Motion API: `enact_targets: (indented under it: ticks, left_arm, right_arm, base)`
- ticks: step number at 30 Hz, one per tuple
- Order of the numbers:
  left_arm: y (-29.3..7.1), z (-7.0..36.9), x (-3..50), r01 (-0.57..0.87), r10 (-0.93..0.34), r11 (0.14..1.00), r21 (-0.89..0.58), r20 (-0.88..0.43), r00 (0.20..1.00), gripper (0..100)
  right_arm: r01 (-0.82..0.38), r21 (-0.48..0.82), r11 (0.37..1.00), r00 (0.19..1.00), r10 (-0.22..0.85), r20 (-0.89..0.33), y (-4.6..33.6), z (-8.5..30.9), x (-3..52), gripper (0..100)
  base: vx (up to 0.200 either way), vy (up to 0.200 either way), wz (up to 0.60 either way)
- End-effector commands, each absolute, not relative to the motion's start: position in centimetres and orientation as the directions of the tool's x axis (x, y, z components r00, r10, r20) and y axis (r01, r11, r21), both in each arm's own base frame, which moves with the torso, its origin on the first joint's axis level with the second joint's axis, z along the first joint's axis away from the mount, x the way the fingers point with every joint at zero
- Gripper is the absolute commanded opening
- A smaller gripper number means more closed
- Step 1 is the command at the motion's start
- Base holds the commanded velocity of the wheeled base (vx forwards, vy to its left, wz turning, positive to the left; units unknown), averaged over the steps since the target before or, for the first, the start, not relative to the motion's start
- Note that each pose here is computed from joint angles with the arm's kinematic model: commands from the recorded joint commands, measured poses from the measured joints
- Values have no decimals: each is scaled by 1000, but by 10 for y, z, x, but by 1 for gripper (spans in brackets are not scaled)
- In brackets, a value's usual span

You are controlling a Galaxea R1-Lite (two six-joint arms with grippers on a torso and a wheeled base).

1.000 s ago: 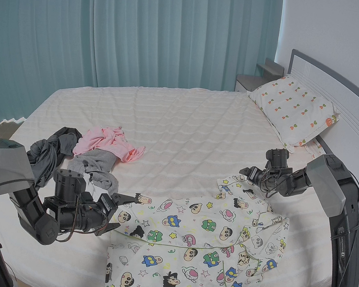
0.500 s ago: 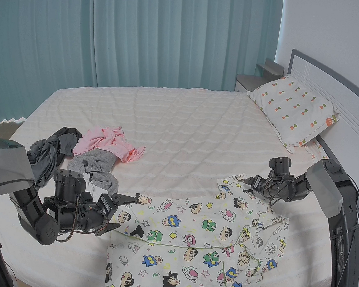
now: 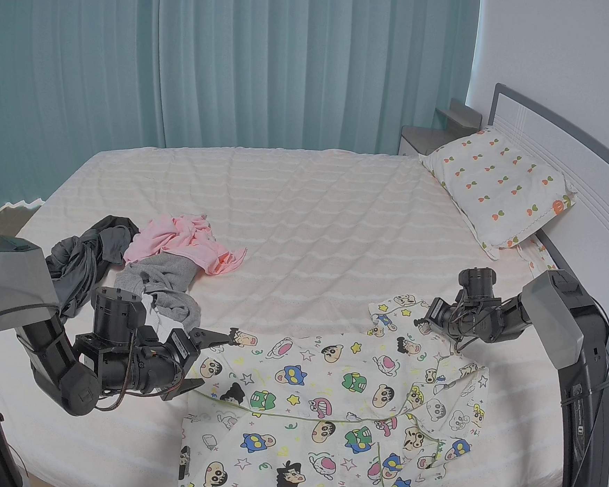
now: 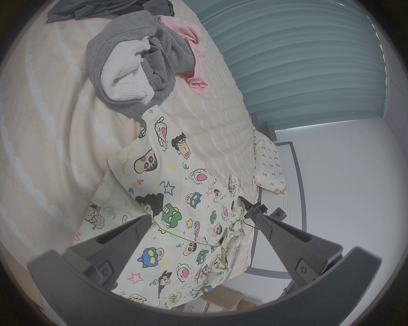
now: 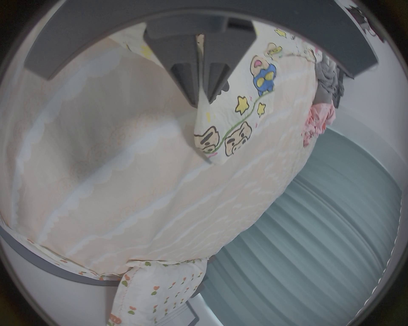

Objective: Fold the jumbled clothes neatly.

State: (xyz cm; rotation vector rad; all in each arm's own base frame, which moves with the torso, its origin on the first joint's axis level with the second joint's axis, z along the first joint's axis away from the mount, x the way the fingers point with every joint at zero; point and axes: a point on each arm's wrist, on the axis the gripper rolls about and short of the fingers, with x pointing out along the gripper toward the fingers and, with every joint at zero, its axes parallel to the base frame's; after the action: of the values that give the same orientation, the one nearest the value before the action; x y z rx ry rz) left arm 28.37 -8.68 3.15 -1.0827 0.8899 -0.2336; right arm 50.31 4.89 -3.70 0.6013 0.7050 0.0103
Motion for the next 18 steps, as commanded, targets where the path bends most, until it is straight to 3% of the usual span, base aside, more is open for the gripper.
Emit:
enact_targets:
  ticks: [1,15,16,18]
  left_arm:
    - [-88,31,284,-244,-567,485,-840,-514,643,100]
    - [-87,31,284,-244,-566,484,-840,-514,644,100]
    - [-87,31,284,-244,-566,484,-840,-514,644,100]
    - [-87,30,284,-243,-567,484,-841,-513,645,100]
  right_arm:
    - [189,537,822,799,189,-570,45,-28,510,0]
    - [245,510,825,849,71,-523,35,-31,526,0]
    - [246,512,823,849,72,-523,34,-28,525,100]
    - [247,513,822,849,71,-523,35,-26,524,100]
  base:
    - [0,0,0]
    - [0,0,0]
    - [0,0,0]
    - [0,0,0]
